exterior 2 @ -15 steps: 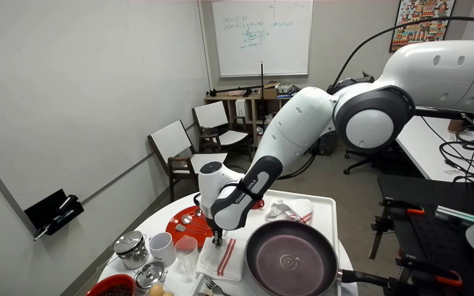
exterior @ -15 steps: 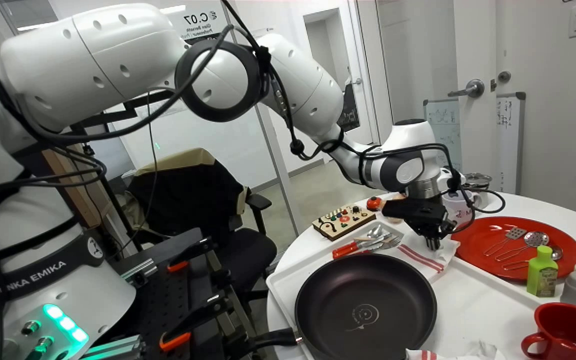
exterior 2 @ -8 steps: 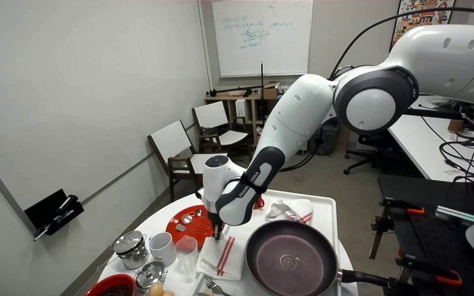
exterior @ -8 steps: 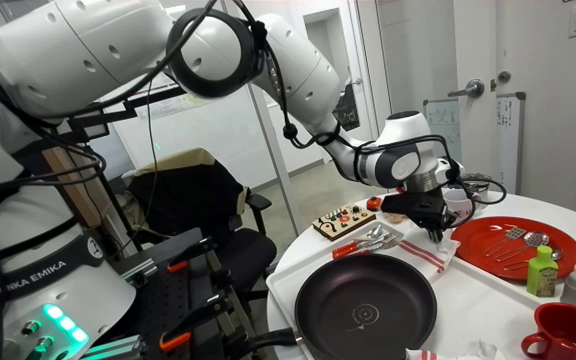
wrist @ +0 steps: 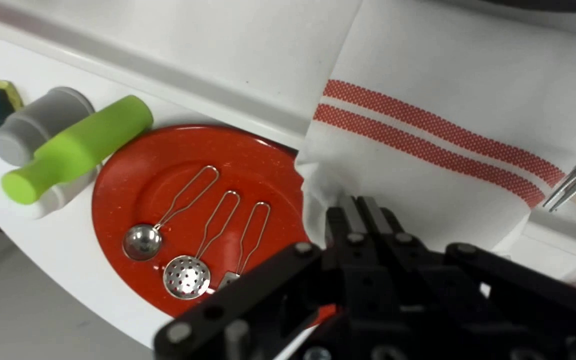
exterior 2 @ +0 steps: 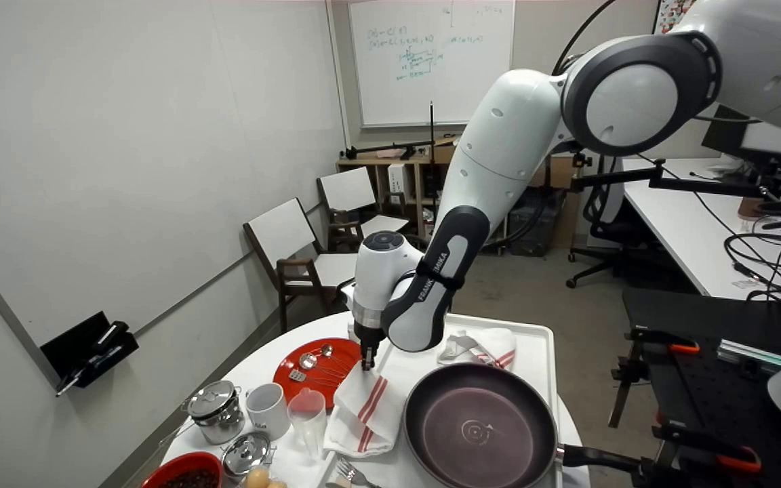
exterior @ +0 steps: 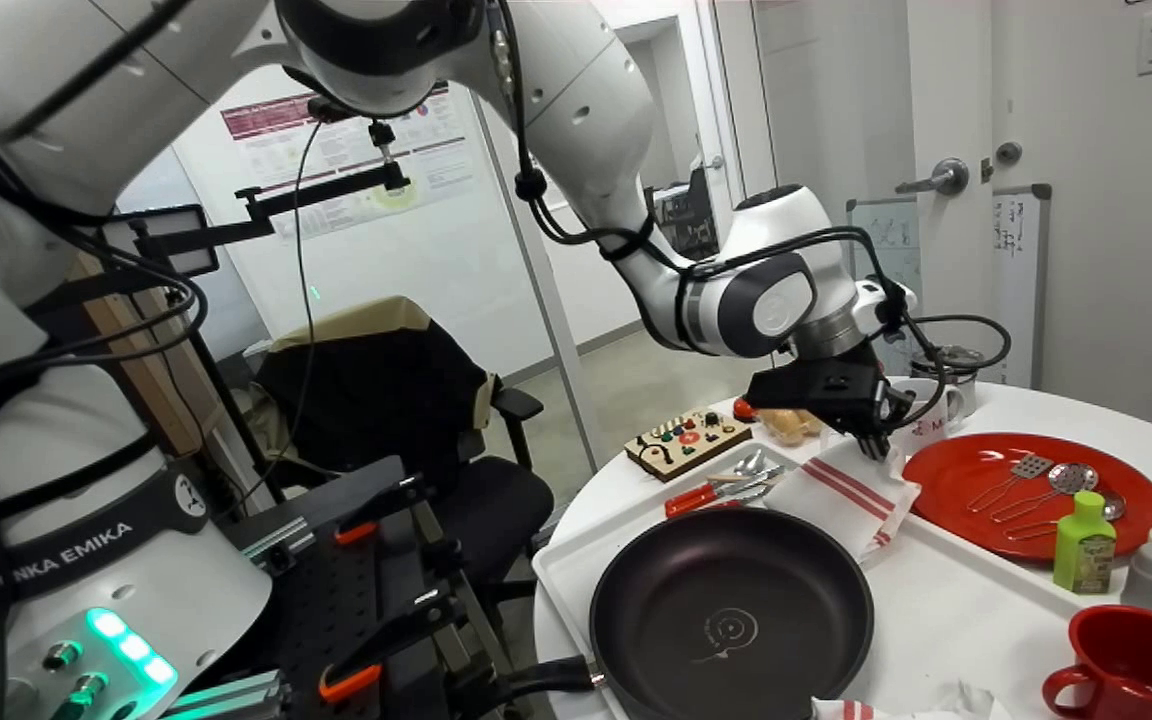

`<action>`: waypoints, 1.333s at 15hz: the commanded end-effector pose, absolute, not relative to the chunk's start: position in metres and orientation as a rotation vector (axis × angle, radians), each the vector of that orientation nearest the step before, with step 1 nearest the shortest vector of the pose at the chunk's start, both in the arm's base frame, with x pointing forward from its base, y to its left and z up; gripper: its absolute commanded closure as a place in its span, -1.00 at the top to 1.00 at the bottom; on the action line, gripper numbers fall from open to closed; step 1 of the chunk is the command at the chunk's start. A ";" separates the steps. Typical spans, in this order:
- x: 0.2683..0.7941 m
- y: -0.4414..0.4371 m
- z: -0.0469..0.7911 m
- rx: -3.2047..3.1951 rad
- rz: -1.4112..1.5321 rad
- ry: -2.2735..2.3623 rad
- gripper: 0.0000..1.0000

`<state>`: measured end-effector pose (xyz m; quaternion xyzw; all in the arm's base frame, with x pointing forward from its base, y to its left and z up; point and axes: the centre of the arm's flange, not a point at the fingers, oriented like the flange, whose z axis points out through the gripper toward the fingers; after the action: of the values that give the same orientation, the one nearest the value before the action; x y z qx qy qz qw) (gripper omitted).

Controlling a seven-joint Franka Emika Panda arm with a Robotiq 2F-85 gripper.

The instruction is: Use the red and white towel to wipe the pan

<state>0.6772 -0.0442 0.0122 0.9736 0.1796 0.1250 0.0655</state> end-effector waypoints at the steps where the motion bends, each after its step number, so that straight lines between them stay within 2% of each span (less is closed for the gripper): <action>1: 0.619 -0.048 0.068 2.886 0.388 0.553 -0.99; 8: 0.555 -0.069 0.121 2.802 0.355 0.586 -0.99; 16: 0.453 -0.077 0.165 2.690 0.277 0.692 -0.99; 20: 0.425 -0.073 0.187 2.636 0.279 0.712 -0.99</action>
<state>0.4614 -0.0910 0.1566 0.9490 0.2416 0.0916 0.1805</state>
